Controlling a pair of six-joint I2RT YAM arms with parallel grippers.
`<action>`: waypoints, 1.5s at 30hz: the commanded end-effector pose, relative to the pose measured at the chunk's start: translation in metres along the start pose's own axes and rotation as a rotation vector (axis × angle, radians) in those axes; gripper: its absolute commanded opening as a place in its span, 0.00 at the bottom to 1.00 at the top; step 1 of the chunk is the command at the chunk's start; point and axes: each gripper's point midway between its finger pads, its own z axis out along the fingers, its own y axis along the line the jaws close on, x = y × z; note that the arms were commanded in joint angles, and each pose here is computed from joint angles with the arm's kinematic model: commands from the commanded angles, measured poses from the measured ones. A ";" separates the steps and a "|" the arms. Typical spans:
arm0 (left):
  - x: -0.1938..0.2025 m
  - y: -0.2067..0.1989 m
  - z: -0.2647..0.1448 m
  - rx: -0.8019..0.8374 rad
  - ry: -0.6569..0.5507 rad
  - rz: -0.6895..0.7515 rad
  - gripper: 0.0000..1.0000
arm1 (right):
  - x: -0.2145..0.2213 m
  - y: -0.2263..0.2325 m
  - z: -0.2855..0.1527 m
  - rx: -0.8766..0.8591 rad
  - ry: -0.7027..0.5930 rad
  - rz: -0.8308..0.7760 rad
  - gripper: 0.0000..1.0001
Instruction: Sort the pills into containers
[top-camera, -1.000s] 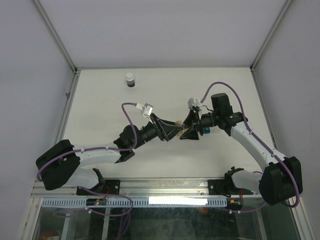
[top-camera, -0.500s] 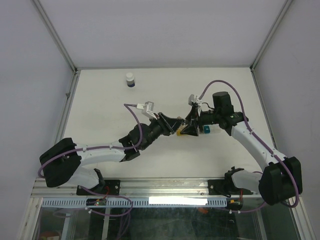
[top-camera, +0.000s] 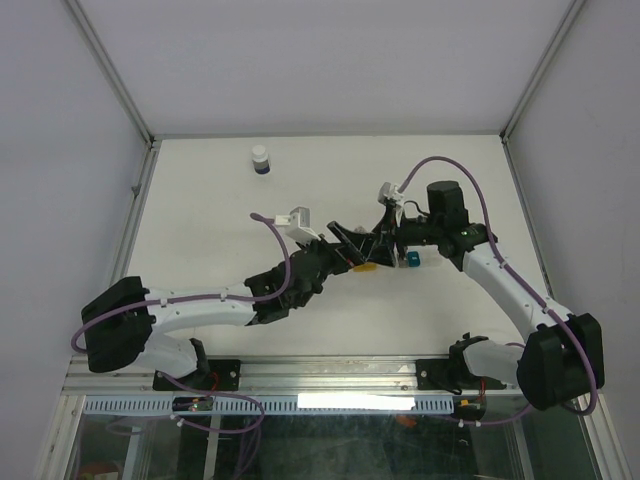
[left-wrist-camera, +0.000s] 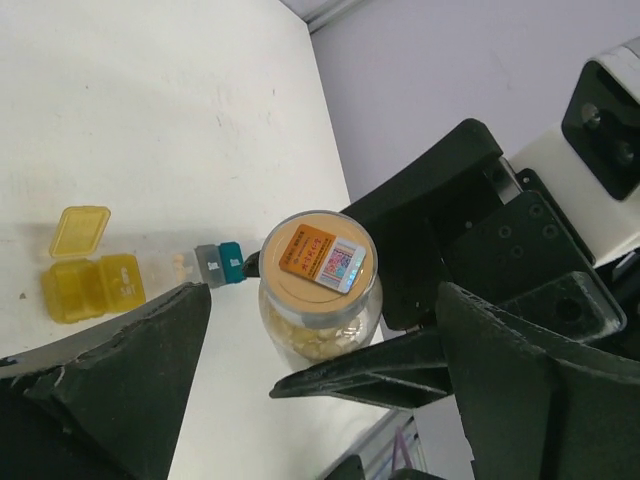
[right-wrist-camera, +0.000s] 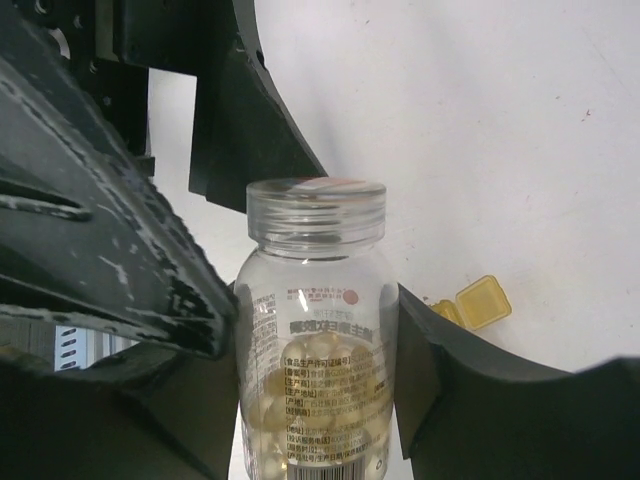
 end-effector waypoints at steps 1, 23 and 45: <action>-0.018 -0.022 -0.018 0.086 -0.027 0.000 0.99 | -0.024 0.006 -0.004 -0.038 -0.071 -0.073 0.00; -0.045 -0.056 -0.069 0.761 0.090 0.574 0.97 | -0.025 0.034 -0.009 -0.188 -0.100 -0.131 0.00; -0.028 -0.047 -0.025 0.667 0.190 0.524 0.62 | -0.026 0.035 -0.009 -0.196 -0.102 -0.136 0.00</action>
